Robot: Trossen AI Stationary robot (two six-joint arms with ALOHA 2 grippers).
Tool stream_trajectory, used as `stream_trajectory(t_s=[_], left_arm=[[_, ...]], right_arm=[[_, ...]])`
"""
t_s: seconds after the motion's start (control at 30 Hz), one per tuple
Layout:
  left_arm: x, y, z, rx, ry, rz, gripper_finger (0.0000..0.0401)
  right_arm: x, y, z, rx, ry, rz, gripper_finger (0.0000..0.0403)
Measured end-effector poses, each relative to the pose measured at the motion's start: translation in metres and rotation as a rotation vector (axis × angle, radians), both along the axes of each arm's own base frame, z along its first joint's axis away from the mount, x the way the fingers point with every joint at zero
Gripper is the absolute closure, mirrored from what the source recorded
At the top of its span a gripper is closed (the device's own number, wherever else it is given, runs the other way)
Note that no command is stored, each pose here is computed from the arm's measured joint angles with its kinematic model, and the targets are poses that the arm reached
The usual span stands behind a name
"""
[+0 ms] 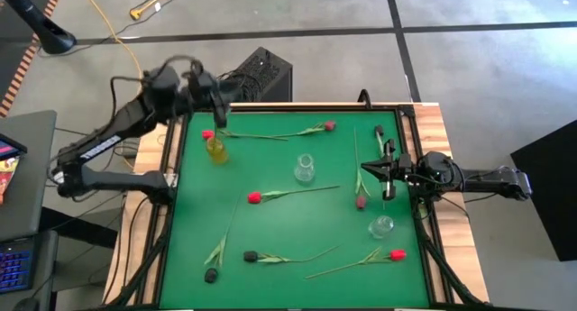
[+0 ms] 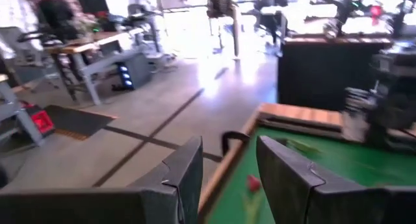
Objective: Sort flowers into vase by color
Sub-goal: Put the right dark red flower into the yellow vase
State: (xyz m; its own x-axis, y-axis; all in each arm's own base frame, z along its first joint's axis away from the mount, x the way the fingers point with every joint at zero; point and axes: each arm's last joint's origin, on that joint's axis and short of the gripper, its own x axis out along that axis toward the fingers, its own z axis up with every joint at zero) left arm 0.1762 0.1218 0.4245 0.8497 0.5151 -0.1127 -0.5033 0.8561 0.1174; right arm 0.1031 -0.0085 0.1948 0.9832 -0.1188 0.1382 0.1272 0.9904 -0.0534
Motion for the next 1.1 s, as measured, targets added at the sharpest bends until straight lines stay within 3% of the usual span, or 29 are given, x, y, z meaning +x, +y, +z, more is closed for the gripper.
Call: stream_trajectory(t_s=[0.3, 0.67, 0.9, 1.0, 1.1], left_arm=[[-0.013, 0.079, -0.020, -0.106, -0.048, 0.100, 0.0268], [-0.035, 0.143, -0.057, -0.229, 0.015, 0.253, 0.0268], [-0.044, 0.149, -0.058, -0.244, -0.002, 0.256, 0.0268], [-0.046, 0.138, -0.048, -0.232, -0.035, 0.189, 0.0268], [-0.045, 0.125, -0.037, -0.216, -0.062, 0.113, 0.0268]], right_arm=[[0.000, 0.000, 0.000, 0.000, 0.000, 0.000, 0.0353], [0.000, 0.000, 0.000, 0.030, -0.001, 0.004, 0.0353], [0.000, 0.000, 0.000, 0.046, -0.002, 0.006, 0.0353], [0.000, -0.002, -0.001, 0.144, -0.006, -0.023, 0.0353], [-0.002, -0.005, 0.002, 0.212, 0.084, -0.114, 0.0353]])
